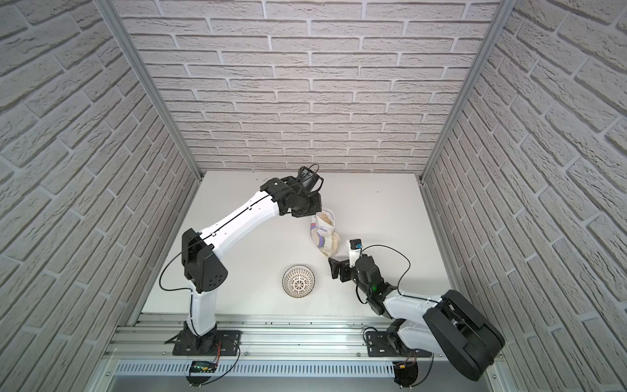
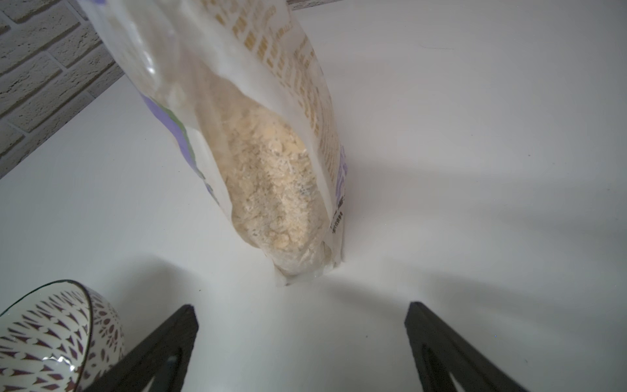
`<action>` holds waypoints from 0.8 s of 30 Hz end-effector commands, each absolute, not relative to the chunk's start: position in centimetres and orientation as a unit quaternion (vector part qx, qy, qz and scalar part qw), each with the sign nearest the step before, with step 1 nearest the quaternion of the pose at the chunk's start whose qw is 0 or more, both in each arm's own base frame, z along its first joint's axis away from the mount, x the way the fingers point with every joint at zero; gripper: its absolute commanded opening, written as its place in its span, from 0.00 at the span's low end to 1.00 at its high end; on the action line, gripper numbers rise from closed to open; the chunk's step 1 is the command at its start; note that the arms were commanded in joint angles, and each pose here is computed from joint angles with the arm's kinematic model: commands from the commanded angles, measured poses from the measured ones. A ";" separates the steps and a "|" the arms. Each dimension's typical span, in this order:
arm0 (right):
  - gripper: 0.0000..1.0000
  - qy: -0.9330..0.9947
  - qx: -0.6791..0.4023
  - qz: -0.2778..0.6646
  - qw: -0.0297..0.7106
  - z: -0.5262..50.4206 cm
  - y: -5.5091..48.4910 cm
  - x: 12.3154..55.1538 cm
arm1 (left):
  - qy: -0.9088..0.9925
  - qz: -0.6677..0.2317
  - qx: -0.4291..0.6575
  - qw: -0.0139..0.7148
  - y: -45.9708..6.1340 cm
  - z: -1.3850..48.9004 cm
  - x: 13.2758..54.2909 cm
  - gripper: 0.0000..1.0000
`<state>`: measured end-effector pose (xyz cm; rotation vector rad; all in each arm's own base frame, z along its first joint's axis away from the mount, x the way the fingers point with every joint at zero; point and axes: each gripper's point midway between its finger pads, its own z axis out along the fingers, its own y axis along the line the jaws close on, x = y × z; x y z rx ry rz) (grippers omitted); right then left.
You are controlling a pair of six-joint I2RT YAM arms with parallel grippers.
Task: Pour the oats into the breakfast bowl
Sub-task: Open the oats bag at the center of the board, then pick up the oats bag from the center of the board.
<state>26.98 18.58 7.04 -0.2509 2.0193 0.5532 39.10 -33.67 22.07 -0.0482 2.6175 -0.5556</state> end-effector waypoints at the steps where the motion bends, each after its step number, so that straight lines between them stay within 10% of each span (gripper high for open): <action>1: 0.99 0.776 -0.131 0.265 0.558 10.5 20.9 28.3 | 0.945 -0.222 -0.011 0.242 -34.4 23.0 39.8 0.00; 17: 1.00 0.748 -0.150 0.260 0.592 8.8 24.8 33.9 | 0.949 -0.215 -0.018 0.232 -34.3 22.5 39.9 0.00; 24: 0.77 0.746 -0.137 0.247 0.603 8.5 24.7 34.9 | 0.949 -0.213 -0.018 0.232 -34.3 22.8 40.1 0.00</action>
